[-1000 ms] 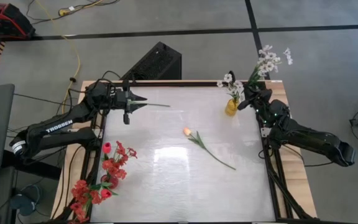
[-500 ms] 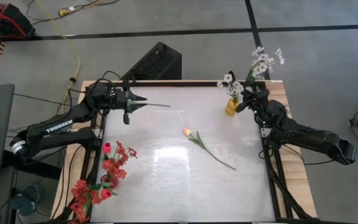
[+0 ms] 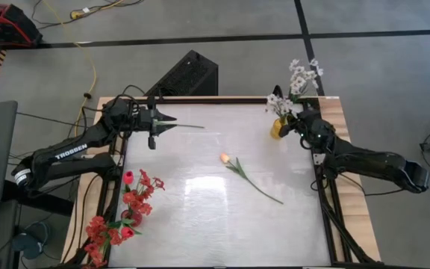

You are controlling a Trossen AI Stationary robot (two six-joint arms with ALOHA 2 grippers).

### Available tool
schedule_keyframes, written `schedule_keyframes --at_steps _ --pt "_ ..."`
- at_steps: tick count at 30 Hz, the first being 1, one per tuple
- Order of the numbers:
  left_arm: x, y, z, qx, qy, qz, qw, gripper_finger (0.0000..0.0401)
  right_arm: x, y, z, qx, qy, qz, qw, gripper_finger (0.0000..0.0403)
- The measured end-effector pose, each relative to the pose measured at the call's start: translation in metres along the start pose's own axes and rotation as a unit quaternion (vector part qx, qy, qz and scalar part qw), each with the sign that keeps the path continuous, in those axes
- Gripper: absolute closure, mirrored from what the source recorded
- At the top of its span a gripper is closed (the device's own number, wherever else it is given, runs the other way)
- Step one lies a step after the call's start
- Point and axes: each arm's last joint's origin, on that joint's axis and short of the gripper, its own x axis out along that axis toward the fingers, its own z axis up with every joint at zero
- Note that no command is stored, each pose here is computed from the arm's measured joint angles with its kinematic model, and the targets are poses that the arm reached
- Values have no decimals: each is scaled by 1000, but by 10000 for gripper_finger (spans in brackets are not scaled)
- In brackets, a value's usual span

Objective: Sort flowers into vase by color
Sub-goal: Put the white flowers into the yellow vase

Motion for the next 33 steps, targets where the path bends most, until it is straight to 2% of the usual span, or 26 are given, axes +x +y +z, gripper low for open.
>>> schedule_keyframes --at_steps 5,20,33 --pt "0 0 0 1 2 0 1000 317 1 1 -2 -9 11 7 1000 358" --pt "0 0 0 2 2 -1 1000 317 0 0 -3 -42 56 3 998 246" --pt "0 0 0 6 0 0 1000 317 -10 5 29 -103 152 12 983 237"
